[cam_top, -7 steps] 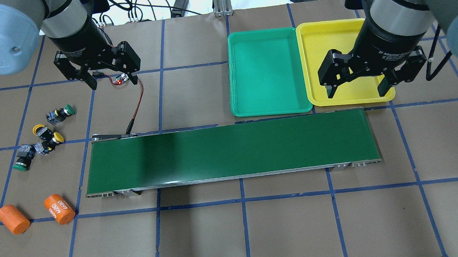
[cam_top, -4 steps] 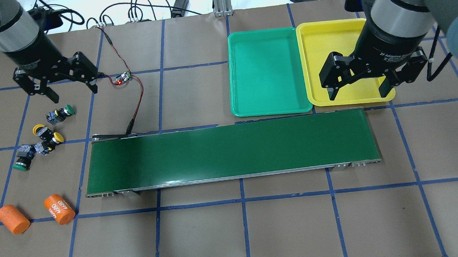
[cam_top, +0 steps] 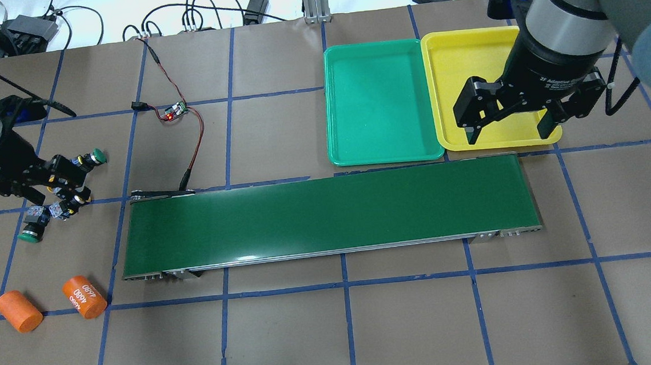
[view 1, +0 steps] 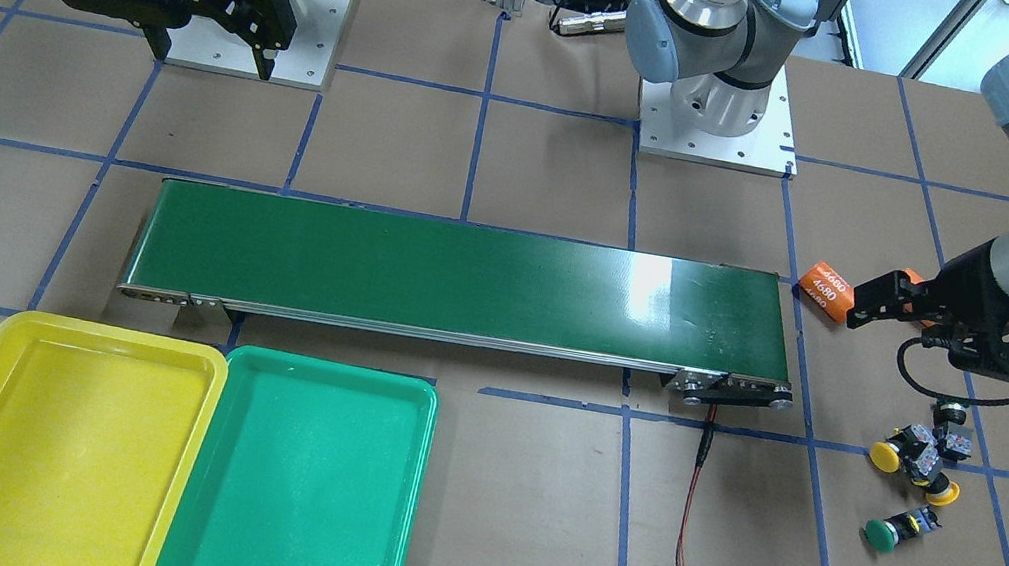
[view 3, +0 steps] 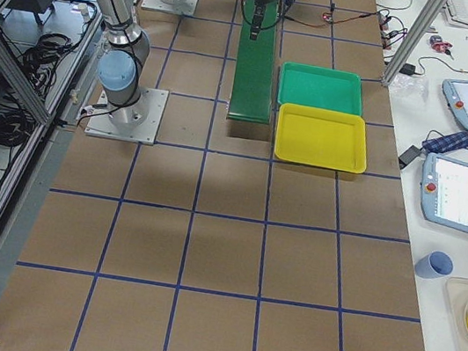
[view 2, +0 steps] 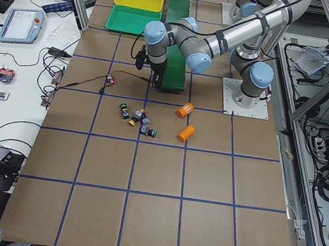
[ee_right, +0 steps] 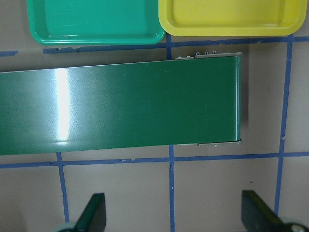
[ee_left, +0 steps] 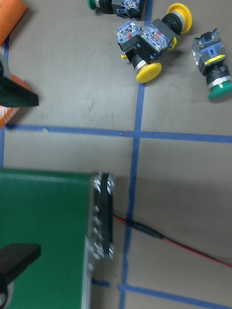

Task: Sort buttons by color to trays
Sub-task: 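Reach the left gripper down to the orange cylinder near the table edge, then close the left gripper on the orange cylinder and lift it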

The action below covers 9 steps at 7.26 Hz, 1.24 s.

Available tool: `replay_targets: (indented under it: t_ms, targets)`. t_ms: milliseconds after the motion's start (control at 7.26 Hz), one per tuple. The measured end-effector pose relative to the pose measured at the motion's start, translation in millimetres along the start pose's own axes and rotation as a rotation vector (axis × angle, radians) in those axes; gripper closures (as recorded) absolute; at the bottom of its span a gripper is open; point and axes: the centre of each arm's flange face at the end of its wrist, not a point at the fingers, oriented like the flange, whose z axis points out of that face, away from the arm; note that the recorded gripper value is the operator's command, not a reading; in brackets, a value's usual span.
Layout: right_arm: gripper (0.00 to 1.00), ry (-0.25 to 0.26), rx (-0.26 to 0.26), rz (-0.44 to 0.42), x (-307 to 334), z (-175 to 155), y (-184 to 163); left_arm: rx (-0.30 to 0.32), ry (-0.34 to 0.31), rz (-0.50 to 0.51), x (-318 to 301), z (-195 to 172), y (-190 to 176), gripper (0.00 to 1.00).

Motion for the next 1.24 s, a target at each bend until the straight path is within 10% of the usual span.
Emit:
replay_targets:
  t_ms: [689, 1240]
  targets:
    - [0.00, -0.003, -0.001, 0.009, -0.2, 0.5, -0.3, -0.105, -0.089, 0.521, -14.3, 86.3, 65.5, 0.00]
    - [0.00, -0.003, -0.009, 0.000, -1.0, 3.0, -0.4, -0.092, -0.093, 0.580, -14.8, 134.3, 99.8, 0.00]
